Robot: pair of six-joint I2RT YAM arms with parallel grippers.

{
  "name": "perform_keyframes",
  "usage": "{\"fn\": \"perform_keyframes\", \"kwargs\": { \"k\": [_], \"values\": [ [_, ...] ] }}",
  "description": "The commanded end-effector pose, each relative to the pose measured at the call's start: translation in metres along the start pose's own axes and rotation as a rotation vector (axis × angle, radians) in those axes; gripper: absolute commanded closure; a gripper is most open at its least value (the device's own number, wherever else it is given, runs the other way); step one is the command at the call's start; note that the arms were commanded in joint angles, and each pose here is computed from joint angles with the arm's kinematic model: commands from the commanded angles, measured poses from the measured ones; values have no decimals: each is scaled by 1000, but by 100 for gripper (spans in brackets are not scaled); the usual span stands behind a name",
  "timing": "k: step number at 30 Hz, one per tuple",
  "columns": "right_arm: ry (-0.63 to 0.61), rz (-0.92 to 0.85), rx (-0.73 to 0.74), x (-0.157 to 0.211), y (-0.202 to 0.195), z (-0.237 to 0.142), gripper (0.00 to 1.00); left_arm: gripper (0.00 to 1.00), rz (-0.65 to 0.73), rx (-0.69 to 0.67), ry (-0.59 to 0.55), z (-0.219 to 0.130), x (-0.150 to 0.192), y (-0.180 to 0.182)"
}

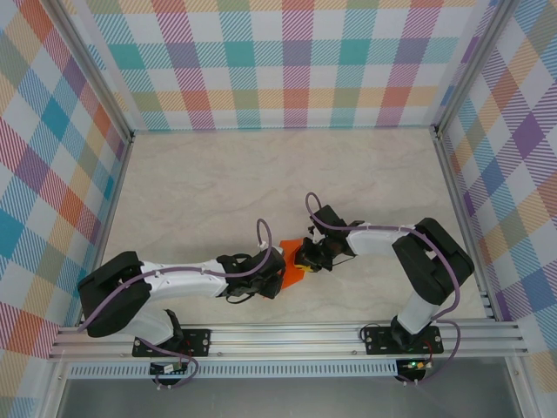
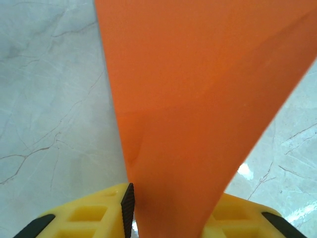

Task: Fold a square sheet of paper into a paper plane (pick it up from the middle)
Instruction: Fourth fold the wing at the center of the table.

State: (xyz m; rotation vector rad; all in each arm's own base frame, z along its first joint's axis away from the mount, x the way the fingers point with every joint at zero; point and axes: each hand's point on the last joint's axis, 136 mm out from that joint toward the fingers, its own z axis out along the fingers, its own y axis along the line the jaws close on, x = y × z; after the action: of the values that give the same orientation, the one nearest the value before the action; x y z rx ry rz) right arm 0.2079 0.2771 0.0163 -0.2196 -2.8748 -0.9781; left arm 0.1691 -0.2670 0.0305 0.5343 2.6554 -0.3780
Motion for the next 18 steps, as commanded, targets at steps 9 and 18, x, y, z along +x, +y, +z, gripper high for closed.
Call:
{"fn": "perform_keyframes", "kwargs": {
  "k": [9, 18],
  "values": [
    [16, 9, 45, 3, -9, 5, 83, 79, 17, 11, -17, -7, -3, -6],
    [4, -5, 35, 1, -2, -1, 83, 75, 30, 8, -14, -7, -6, -8]
  ]
}}
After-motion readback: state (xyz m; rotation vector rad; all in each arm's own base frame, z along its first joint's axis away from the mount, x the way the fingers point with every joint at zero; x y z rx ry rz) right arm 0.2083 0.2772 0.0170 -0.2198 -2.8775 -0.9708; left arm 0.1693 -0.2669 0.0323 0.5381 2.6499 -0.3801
